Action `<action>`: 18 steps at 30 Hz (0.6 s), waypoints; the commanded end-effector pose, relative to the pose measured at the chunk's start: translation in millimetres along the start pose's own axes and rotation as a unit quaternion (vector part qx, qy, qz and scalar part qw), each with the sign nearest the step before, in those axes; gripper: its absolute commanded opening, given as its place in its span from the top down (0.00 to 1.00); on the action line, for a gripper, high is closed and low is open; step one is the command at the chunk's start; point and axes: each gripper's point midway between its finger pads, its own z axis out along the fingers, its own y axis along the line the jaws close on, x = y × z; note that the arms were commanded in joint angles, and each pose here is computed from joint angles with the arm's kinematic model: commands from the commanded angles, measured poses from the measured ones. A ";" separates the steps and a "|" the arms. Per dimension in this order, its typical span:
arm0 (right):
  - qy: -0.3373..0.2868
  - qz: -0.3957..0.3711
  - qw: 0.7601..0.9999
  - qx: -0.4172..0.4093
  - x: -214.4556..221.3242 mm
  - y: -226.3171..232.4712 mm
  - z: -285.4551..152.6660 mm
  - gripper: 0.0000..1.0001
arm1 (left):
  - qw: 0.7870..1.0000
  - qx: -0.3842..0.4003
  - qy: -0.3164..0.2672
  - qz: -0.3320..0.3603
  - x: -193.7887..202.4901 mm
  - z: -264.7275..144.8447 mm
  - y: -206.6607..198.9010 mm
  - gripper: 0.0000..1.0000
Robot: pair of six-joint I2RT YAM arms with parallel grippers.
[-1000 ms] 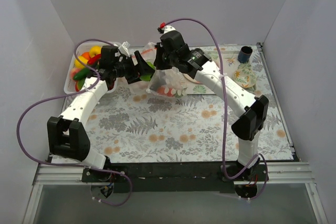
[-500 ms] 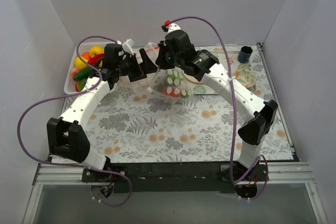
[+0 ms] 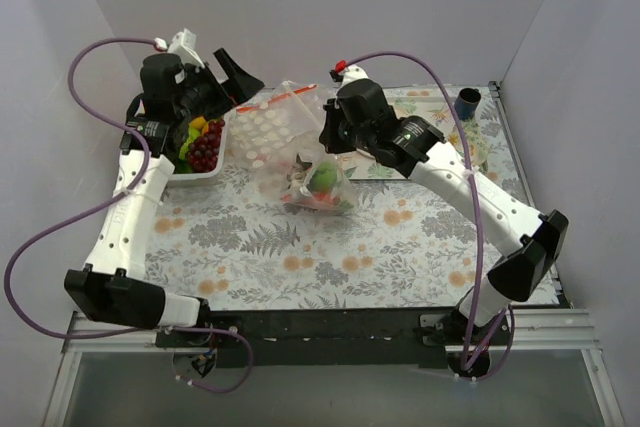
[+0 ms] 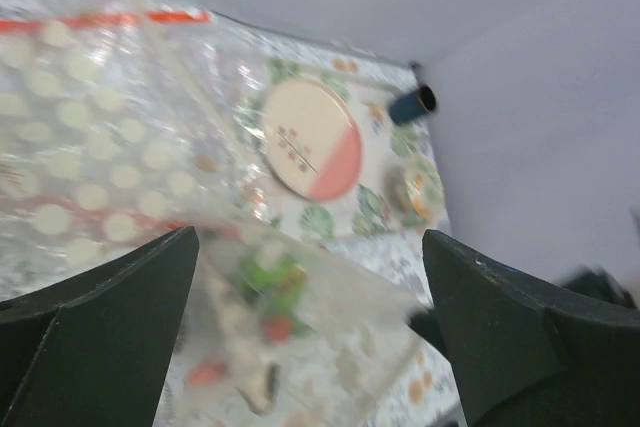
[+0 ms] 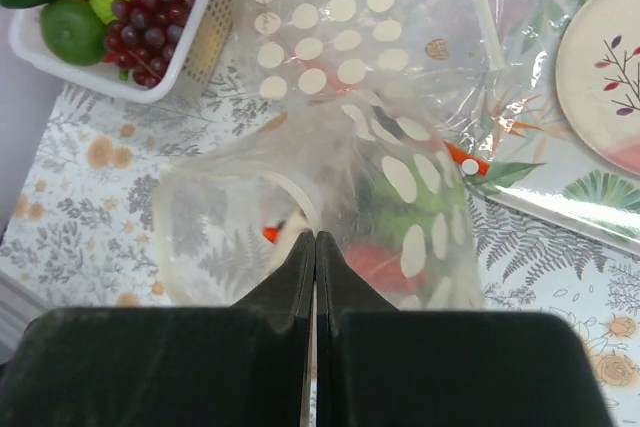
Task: Place the food in the zip-top bag and seal the zipper
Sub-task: Place the fake fruit in the zipper food storage bag, then pick up the fake fruit from the bin.
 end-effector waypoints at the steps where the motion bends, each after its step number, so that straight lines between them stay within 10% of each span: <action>1: -0.062 0.012 0.996 -0.058 -32.6 19.5 -33.7 0.99 | 0.988 -0.144 -0.054 -0.002 -45.1 16.9 82.1 0.07; 10: -0.047 -0.004 0.994 -0.099 -10.1 23.5 -41.3 0.99 | 0.899 -0.424 -0.047 0.103 -83.3 60.6 241.0 0.16; 18: 0.002 -0.023 0.992 -0.124 10.5 34.2 -21.8 0.99 | 0.844 -0.505 -0.049 0.174 -104.3 77.2 292.2 0.14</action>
